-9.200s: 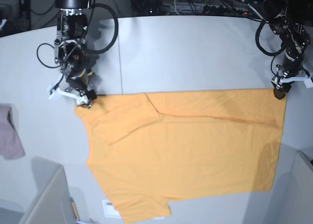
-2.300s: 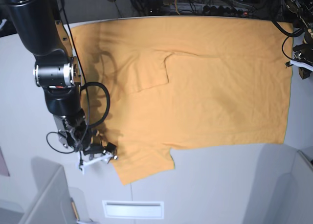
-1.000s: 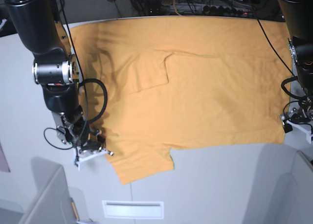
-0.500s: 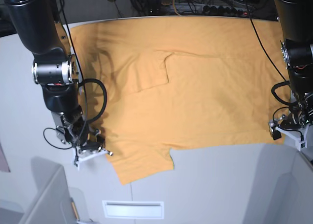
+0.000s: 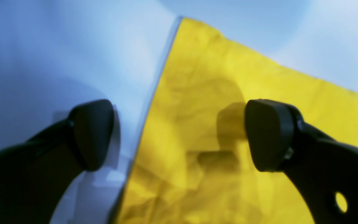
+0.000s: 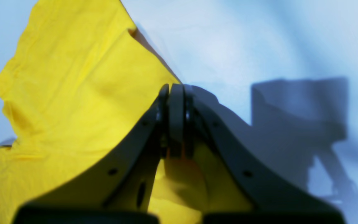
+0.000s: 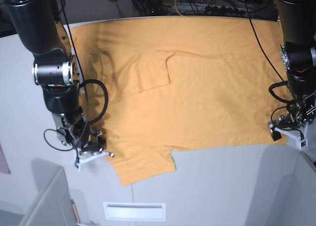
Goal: Fold the T-shirt properly
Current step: 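Move the left gripper to the opposite side hem and grasp it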
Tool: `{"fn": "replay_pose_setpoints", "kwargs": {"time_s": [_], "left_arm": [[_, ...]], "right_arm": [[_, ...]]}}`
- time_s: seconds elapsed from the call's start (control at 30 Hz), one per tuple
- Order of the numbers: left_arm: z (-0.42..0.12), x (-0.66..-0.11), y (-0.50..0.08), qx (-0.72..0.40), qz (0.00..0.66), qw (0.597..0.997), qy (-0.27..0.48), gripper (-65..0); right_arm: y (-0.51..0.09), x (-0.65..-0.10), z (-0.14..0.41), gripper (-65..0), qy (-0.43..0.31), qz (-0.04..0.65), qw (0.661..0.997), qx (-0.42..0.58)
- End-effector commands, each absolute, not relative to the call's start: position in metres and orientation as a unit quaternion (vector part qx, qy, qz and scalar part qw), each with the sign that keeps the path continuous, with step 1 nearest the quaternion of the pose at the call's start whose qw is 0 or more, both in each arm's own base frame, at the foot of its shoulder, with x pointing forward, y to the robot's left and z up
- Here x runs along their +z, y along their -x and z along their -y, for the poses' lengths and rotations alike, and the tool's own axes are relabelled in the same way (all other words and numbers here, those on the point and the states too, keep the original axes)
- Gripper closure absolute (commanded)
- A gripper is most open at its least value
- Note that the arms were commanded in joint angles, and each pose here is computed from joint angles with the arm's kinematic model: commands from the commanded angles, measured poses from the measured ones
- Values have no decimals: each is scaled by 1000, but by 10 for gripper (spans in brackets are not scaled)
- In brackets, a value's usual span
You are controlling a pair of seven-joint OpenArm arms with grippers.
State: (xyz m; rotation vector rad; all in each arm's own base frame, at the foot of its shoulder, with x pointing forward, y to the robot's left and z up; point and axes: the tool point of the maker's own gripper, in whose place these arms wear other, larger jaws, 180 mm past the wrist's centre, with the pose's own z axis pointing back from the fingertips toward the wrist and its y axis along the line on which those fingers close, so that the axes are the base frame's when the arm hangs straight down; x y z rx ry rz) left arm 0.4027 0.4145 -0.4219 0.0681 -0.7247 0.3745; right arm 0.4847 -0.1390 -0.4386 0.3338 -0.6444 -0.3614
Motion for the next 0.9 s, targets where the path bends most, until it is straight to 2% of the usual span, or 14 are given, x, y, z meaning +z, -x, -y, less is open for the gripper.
{"fn": "replay_pose_setpoints", "kwargs": {"time_s": [0.0, 0.03, 0.07, 0.17, 0.3, 0.33, 0.43, 0.73, 0.87], "left_arm": [[-414, -411, -413, 180, 362, 914, -25, -650], [-413, -412, -412, 180, 361, 915, -25, -622], [-413, -411, -413, 179, 362, 915, -24, -566], [-413, -411, -413, 179, 362, 914, -24, -357], [-413, -412, -412, 178, 363, 914, -25, -38], [-413, -415, -409, 178, 360, 915, -26, 0], [-410, -411, -410, 159, 372, 914, -29, 0], [-404, -394, -415, 122, 408, 904, -35, 0], [-399, -386, -418, 106, 421, 900, -36, 0]], "right_arm": [[-505, -415, 142, 0, -166, 342, 909, -172], [-504, -415, 142, 0, -166, 342, 909, -172], [-504, -415, 142, 0, -166, 342, 909, -172], [-504, -416, 142, 0, -166, 341, 909, -172], [-504, -417, 142, 0, -166, 342, 909, -173], [-504, -417, 142, 0, -166, 342, 909, -173], [-505, -415, 141, 0, -168, 344, 908, -170], [-516, -375, 127, 0, -188, 424, 876, -133], [-510, -375, 124, 0, -191, 428, 874, -127]]}}
